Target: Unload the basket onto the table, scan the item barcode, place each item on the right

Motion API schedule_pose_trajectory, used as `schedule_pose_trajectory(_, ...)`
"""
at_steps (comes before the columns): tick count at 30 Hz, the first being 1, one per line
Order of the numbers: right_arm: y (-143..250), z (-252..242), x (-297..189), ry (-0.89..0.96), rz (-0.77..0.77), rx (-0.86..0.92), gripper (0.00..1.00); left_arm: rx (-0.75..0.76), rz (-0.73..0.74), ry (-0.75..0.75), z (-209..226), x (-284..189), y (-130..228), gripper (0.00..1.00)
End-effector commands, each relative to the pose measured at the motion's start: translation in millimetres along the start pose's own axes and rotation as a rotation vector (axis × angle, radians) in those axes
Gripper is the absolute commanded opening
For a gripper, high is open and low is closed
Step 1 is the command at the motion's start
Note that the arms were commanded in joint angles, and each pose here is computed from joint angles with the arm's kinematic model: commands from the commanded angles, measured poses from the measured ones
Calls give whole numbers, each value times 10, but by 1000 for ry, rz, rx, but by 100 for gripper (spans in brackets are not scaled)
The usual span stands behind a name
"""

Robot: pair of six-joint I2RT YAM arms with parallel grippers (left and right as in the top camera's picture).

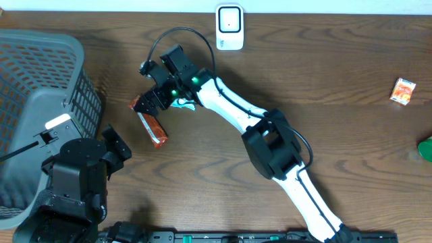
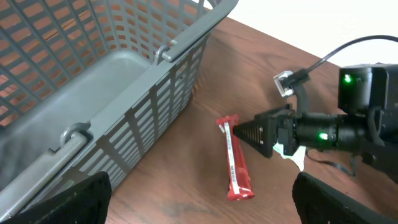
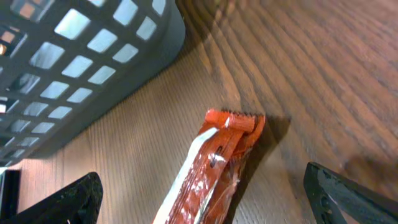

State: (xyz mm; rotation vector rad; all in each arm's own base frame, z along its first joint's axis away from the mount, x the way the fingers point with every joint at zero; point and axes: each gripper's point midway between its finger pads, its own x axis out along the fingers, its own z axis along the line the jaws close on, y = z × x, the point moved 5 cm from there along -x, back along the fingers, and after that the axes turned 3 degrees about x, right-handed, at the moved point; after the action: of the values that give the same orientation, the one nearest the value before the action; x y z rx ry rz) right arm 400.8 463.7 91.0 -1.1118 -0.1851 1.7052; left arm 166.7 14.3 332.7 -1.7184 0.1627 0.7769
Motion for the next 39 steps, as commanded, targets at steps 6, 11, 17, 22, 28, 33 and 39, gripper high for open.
schedule_pose_trajectory(6, 207, -23, 201, -48, 86, 11, 99, -4, -6, -15, 22, 3, -6, 93)
schedule_pose_trajectory(11, 406, 80, 261, -52, 174, 14, 96, -4, -6, -15, 22, 3, -6, 93)
schedule_pose_trajectory(17, 572, 133, 344, -49, 236, 20, 87, -4, -6, -15, 22, 3, -5, 93)
schedule_pose_trajectory(22, 791, 18, 491, -43, 285, 68, 82, -4, -6, -15, 22, 3, -5, 93)
schedule_pose_trajectory(28, 915, -124, 547, 14, 313, 85, 59, -4, -6, -15, 22, 3, -5, 93)
schedule_pose_trajectory(33, 997, -143, 542, 38, 349, 70, 46, -4, -6, -15, 22, 3, -5, 93)
schedule_pose_trajectory(39, 1055, -105, 574, 57, 374, 47, 66, -4, -6, -15, 22, 3, -5, 93)
